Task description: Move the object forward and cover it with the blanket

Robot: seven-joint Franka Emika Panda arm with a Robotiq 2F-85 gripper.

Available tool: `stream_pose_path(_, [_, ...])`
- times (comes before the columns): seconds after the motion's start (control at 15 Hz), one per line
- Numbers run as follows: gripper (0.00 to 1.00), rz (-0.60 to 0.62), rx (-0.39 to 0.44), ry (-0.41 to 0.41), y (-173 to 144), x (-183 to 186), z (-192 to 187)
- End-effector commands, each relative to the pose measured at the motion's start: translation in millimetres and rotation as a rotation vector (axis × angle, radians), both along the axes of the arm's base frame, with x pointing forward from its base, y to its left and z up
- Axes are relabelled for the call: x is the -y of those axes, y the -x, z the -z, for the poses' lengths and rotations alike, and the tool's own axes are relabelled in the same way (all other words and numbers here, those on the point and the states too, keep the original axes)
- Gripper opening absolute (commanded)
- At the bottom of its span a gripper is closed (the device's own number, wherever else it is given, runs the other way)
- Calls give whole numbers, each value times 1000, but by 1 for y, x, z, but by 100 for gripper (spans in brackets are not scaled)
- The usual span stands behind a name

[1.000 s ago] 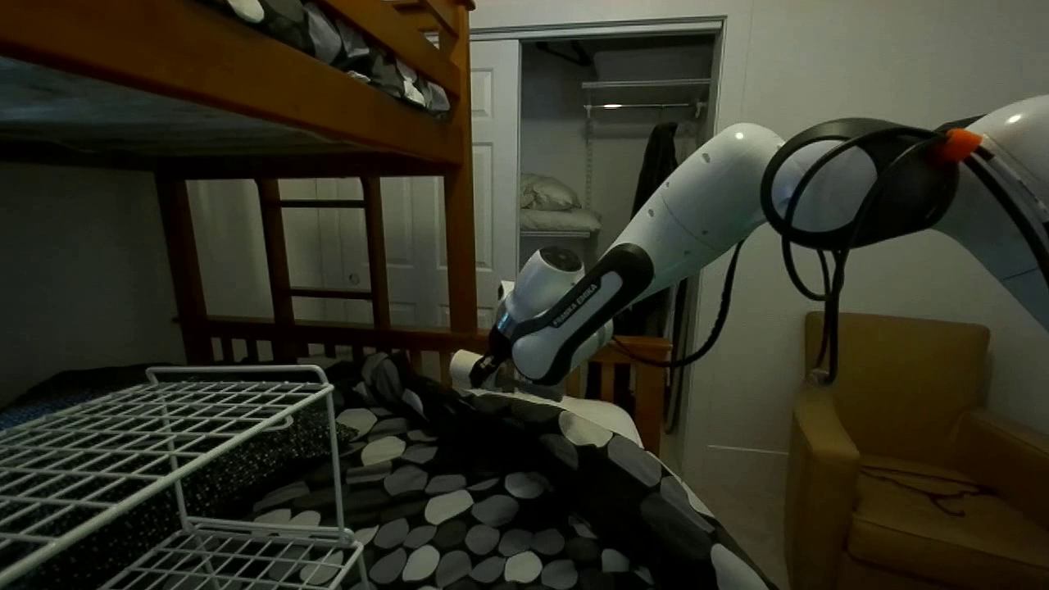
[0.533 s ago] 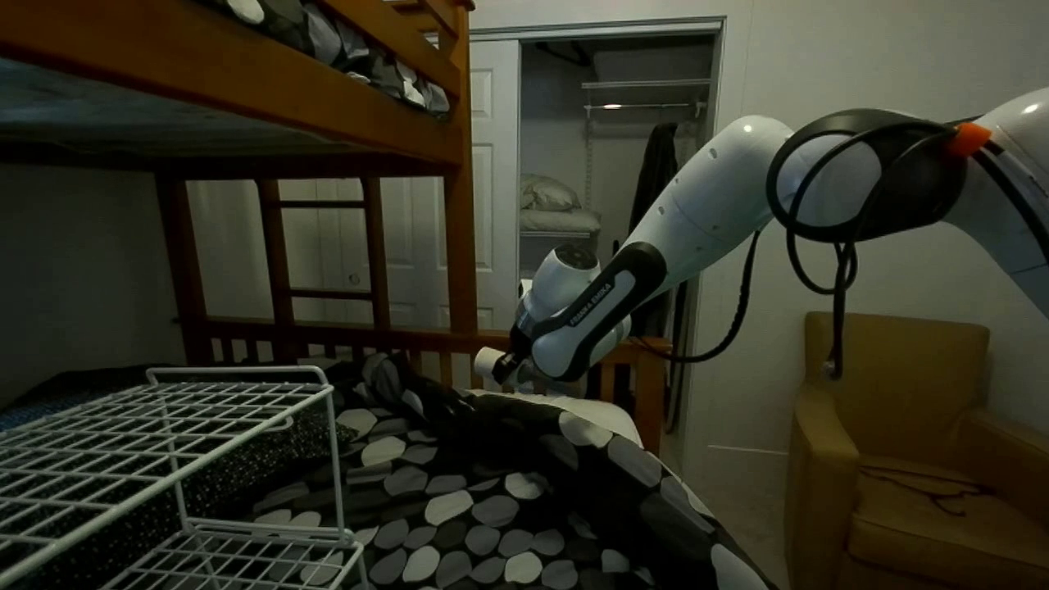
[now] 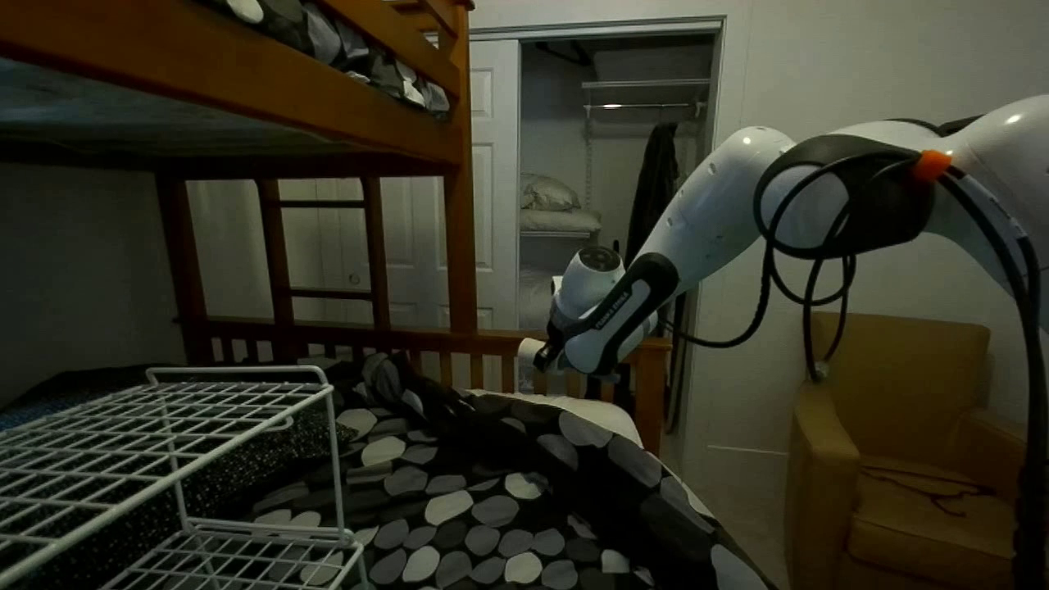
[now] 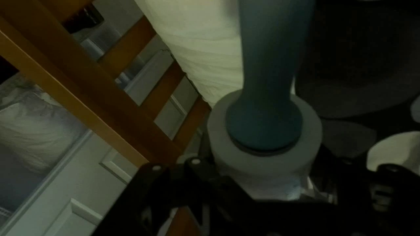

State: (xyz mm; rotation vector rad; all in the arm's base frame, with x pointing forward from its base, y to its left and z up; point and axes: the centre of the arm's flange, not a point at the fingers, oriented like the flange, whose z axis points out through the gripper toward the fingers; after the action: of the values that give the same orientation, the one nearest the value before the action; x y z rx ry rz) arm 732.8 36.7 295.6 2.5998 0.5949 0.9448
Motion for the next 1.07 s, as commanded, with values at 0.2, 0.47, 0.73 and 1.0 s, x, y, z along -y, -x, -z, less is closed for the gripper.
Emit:
stream_pose_path(0.2, [42, -42, -52, -67, -11, 47, 37])
stream_pose_path(0.47, [42, -45, -71, -60, -14, 66, 59])
stream_pose_path(0.73, [42, -9, -77, -90, -28, 75, 90])
stream_pose_path(1.0, [42, -10, -64, -93, -42, 71, 112])
